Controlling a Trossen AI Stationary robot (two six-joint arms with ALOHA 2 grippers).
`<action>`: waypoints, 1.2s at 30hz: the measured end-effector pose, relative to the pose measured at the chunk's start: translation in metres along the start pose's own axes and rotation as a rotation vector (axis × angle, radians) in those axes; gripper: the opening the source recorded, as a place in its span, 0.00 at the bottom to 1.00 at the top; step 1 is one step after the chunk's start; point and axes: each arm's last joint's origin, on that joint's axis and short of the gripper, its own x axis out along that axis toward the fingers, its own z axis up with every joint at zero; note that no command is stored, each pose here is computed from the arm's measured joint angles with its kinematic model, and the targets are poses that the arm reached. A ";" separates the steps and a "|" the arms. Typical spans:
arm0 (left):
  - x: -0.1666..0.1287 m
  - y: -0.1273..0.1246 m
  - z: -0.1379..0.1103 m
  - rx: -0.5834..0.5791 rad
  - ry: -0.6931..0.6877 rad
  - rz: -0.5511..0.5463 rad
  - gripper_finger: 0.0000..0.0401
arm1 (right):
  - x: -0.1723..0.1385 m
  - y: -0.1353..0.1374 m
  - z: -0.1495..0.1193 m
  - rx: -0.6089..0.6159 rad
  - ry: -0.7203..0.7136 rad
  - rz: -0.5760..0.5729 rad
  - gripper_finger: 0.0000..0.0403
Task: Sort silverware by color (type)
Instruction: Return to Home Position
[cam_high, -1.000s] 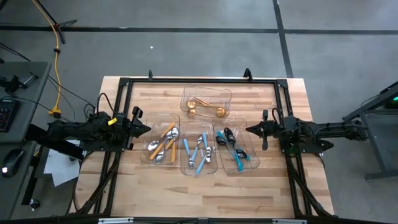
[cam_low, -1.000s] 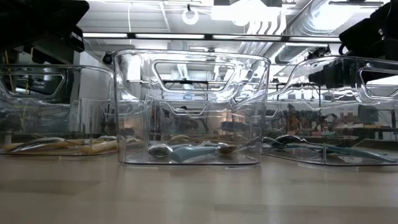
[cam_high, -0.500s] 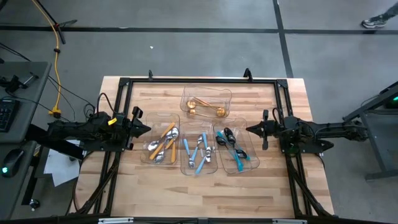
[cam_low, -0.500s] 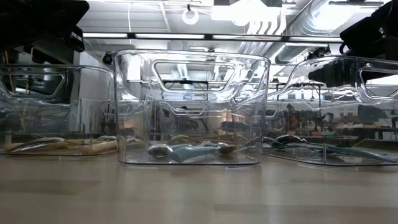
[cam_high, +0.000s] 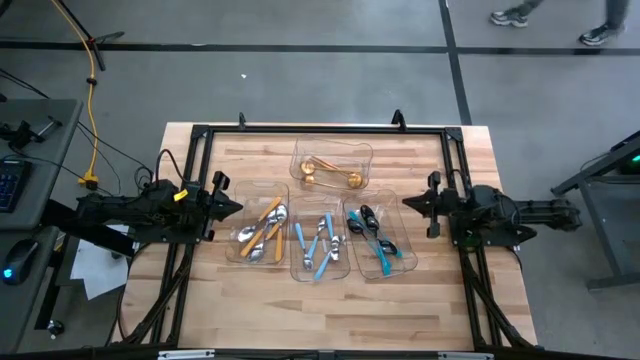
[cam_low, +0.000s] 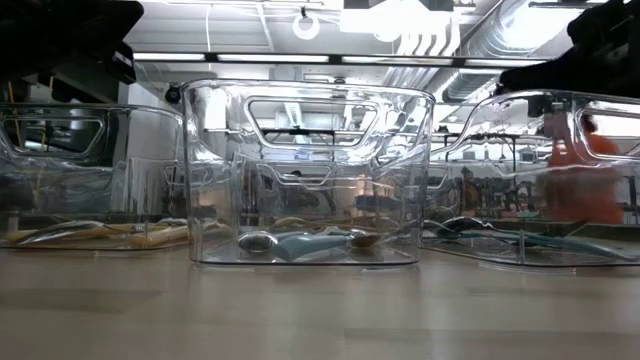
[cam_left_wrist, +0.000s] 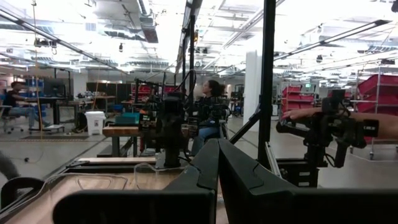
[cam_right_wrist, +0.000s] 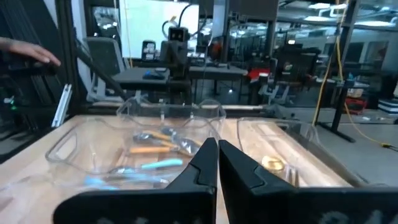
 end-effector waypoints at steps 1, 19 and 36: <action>0.000 0.000 0.000 0.000 0.001 0.000 0.00 | 0.000 0.000 -0.001 0.000 0.004 0.003 0.00; 0.000 0.000 0.000 0.000 0.003 0.000 0.00 | 0.000 0.003 -0.004 -0.002 0.037 0.033 0.00; 0.000 0.000 0.000 0.000 0.002 0.000 0.00 | 0.000 0.003 -0.004 -0.003 0.037 0.030 0.00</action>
